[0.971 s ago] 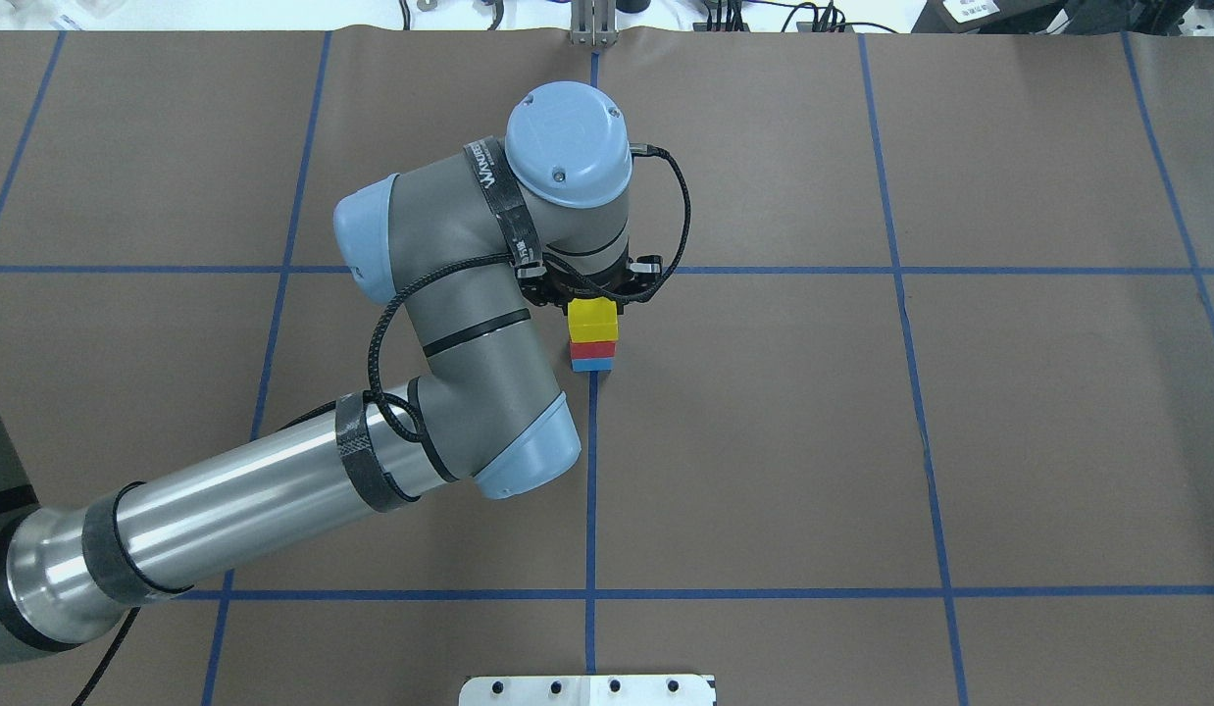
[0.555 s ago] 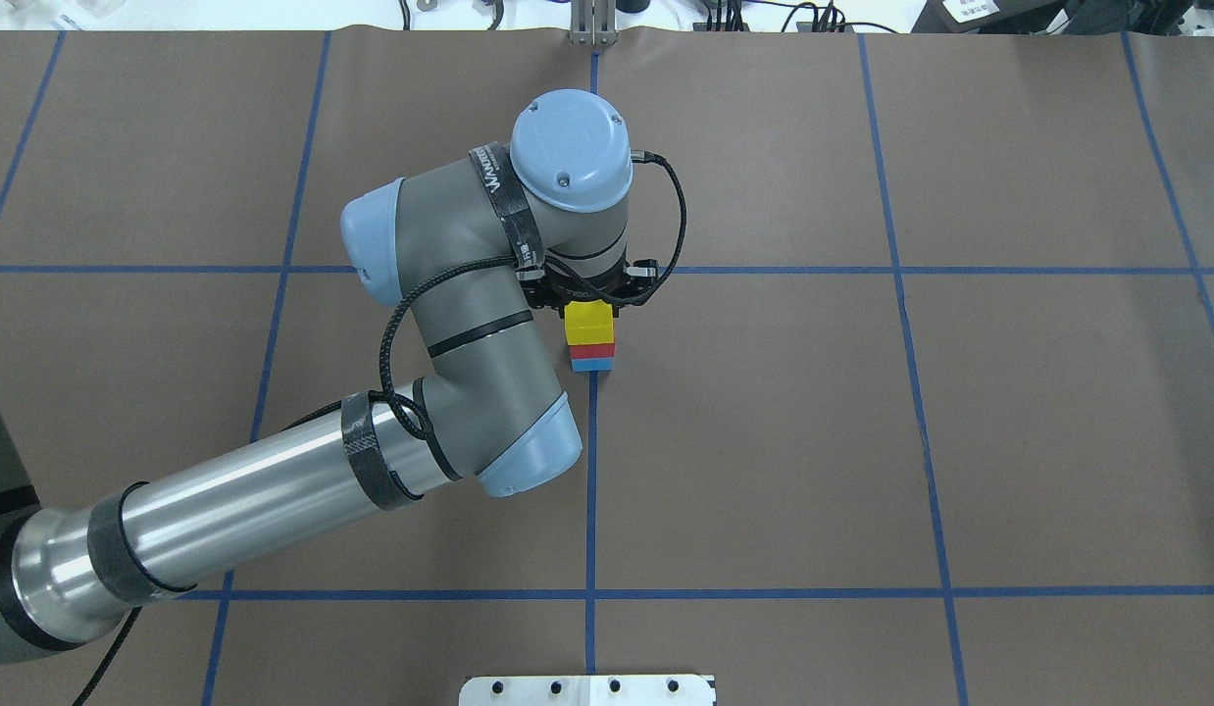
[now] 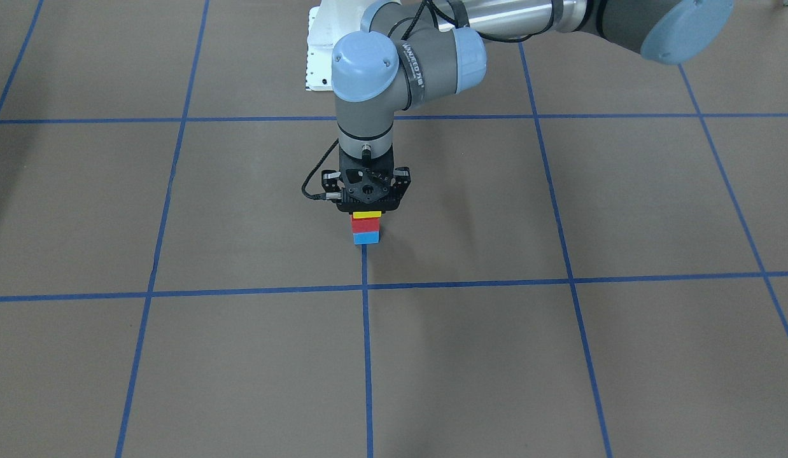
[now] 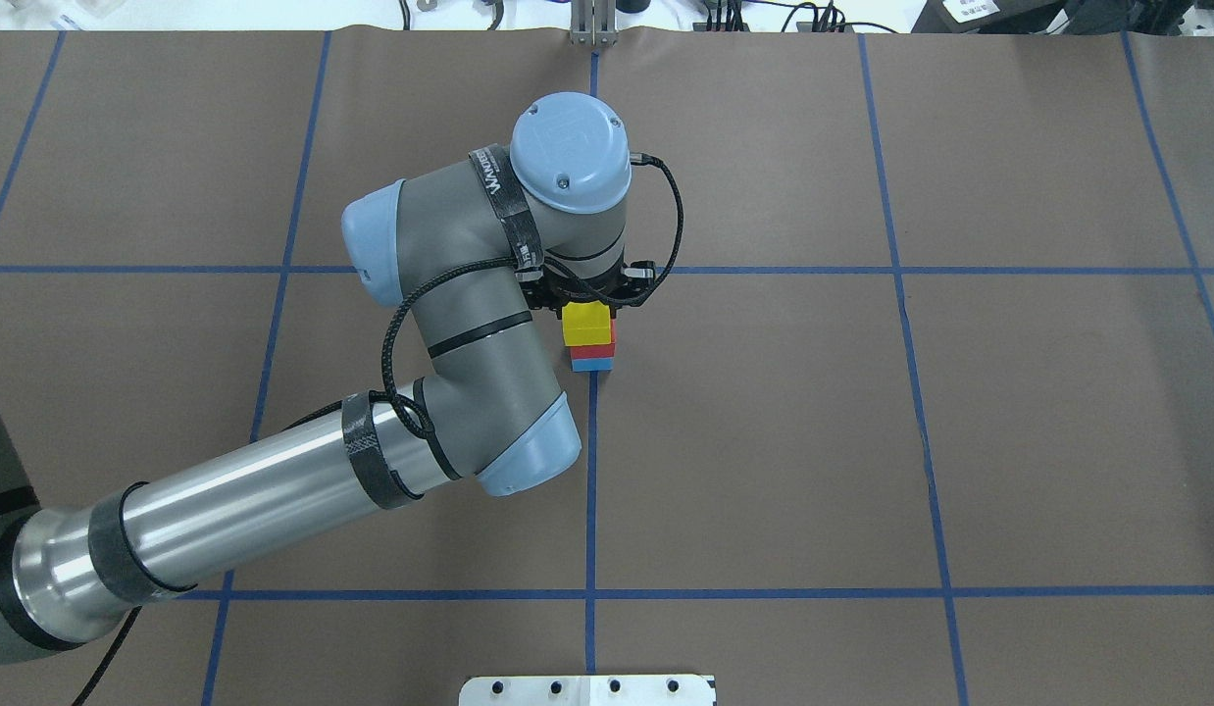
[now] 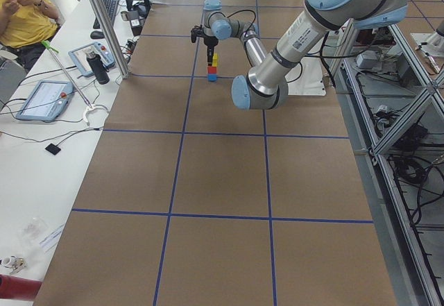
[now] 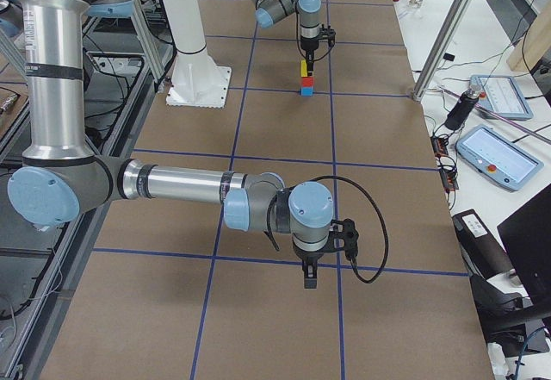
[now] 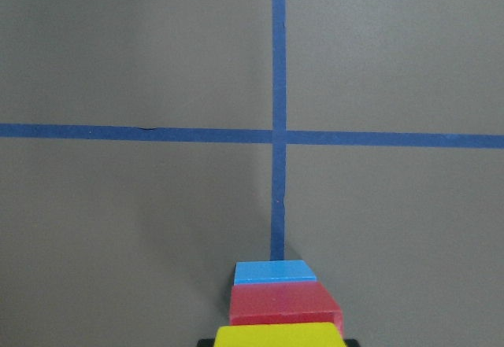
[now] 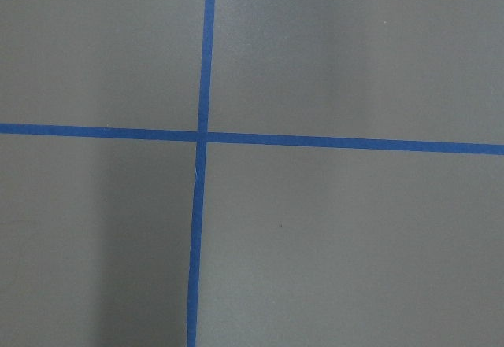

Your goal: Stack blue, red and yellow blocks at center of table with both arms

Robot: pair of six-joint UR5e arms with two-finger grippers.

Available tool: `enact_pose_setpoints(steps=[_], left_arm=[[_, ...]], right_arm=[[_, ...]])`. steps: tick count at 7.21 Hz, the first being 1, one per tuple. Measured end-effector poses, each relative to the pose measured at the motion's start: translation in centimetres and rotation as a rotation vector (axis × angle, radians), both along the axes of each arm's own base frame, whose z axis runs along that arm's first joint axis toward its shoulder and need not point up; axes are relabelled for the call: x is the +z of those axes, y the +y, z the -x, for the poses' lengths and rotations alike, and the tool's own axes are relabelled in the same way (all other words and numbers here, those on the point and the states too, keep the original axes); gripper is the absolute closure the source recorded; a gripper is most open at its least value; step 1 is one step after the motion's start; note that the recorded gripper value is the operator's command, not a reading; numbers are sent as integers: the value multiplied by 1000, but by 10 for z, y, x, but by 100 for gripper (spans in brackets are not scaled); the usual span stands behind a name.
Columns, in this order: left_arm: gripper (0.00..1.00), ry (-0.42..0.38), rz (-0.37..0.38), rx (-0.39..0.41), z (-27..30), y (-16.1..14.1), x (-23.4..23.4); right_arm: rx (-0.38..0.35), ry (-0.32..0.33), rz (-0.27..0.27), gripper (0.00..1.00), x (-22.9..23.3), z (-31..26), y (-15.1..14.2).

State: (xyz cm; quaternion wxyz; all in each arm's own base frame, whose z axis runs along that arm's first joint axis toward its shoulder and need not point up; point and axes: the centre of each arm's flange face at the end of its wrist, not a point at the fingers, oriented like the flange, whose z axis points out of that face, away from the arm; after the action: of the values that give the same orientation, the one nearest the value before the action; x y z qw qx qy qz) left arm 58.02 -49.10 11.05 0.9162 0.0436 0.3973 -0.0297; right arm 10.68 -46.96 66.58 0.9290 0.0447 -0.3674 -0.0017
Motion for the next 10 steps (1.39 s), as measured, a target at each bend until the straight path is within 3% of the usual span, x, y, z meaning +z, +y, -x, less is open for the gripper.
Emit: enact_pose_setpoints(steps=[2,6,8,9,10], left_arm=[[63,3,-2,1,0,1,-2],[37,0,-2,6,-3,4,0],[34,-6,-13,0,-5,5,0],[25,-6,-18,-2,-6,6,0],[0,-5,-22,0,-7,7,-2]], right_arm=[[0,0,-1,0,0,0,0],[0,0,-1,0,0,0,-1],[0,0,0,0,0,0,-1],[0,0,0,0,0,0,0],[0,0,1,0,0,0,0]])
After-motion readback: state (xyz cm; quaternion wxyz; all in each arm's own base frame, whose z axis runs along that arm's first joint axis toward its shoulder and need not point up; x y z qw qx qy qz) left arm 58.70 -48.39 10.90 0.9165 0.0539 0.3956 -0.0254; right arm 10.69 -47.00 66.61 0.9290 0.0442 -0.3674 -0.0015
